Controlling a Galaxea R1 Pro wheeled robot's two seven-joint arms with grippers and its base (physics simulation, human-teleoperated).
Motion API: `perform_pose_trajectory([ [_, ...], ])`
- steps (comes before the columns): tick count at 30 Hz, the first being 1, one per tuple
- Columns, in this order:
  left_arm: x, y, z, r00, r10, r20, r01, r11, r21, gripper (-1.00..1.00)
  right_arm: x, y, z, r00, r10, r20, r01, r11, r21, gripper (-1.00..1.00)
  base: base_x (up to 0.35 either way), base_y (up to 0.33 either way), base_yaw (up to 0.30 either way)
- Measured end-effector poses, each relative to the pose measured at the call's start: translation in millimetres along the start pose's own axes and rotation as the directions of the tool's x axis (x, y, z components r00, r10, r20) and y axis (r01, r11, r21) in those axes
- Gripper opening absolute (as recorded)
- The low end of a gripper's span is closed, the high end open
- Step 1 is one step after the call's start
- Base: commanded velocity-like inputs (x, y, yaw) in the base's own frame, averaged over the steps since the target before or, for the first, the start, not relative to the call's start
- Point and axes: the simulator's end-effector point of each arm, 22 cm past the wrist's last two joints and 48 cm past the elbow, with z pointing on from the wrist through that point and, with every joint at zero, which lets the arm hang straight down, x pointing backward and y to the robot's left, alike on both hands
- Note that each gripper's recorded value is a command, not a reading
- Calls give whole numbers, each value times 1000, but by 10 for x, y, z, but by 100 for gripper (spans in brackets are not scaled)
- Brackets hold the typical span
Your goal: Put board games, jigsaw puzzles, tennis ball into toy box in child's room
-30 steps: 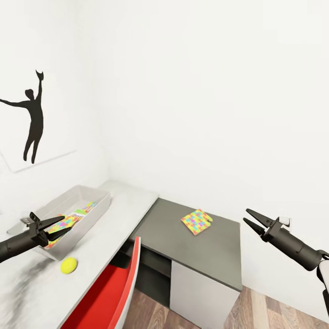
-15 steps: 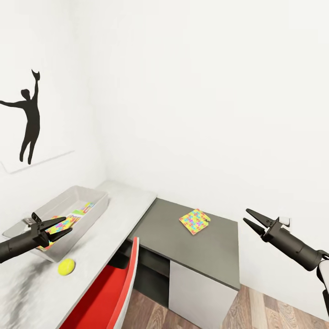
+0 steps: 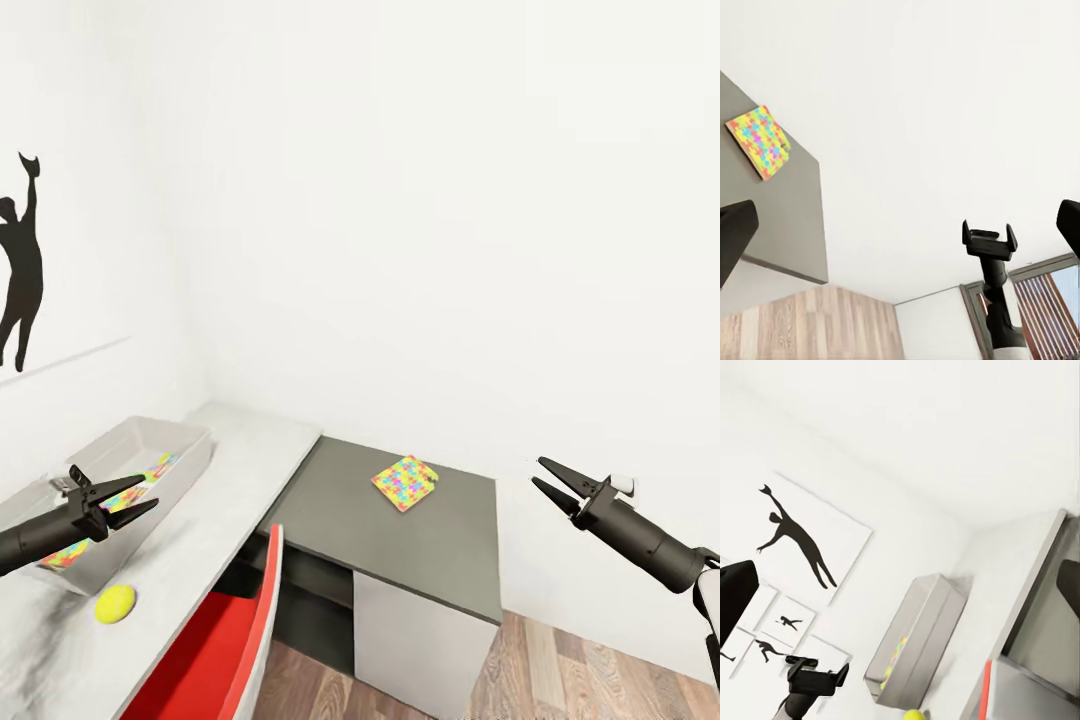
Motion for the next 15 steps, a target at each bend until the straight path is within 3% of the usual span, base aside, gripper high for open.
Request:
perform_pose_trajectory([
  [15,-3,-147,33,999,37,-13,-36,999,17,100,-20,65,-9,1000,-7,4,7,1000,-11,100,0,0,-247],
])
